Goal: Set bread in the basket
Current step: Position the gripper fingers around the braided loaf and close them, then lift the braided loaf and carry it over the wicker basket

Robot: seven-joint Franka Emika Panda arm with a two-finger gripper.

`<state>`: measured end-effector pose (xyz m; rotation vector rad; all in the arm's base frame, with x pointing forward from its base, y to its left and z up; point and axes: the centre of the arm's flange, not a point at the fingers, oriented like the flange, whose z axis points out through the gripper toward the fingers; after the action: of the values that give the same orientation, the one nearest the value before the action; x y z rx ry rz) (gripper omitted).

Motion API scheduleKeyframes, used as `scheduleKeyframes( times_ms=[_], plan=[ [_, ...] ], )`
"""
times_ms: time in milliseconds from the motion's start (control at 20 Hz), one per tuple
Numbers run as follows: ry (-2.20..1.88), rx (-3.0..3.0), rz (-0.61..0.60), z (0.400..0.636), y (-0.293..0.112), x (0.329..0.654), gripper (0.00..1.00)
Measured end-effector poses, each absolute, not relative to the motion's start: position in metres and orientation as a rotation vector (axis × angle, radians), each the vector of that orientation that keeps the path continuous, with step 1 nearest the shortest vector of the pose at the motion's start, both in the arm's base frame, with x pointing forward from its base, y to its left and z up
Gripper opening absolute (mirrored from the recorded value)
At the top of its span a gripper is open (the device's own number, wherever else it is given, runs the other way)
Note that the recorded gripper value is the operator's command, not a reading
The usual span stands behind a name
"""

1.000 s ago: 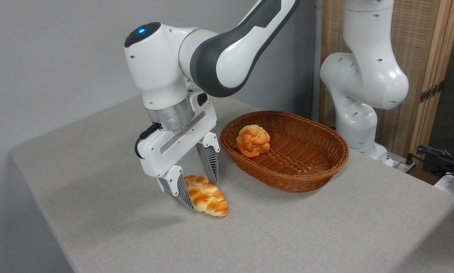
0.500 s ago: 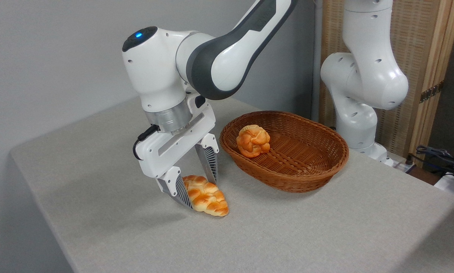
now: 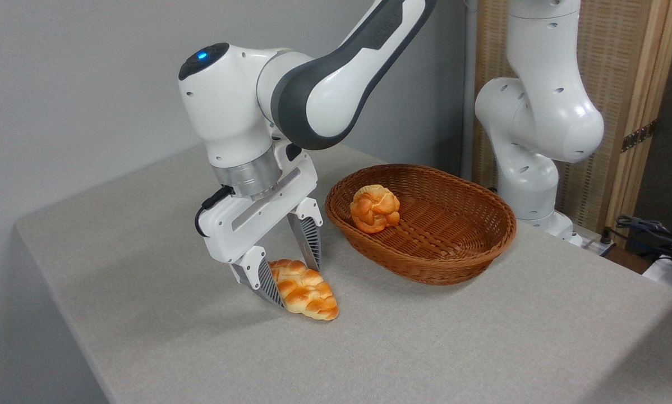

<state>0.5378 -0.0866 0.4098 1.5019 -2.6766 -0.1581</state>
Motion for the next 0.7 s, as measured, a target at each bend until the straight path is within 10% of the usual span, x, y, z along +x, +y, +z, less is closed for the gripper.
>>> scheduleKeyframes(
  times_ms=[700],
  plan=[
    [-2.662,1.495,-0.176,0.4082,-0.086,0.5351,0.38]
  ],
)
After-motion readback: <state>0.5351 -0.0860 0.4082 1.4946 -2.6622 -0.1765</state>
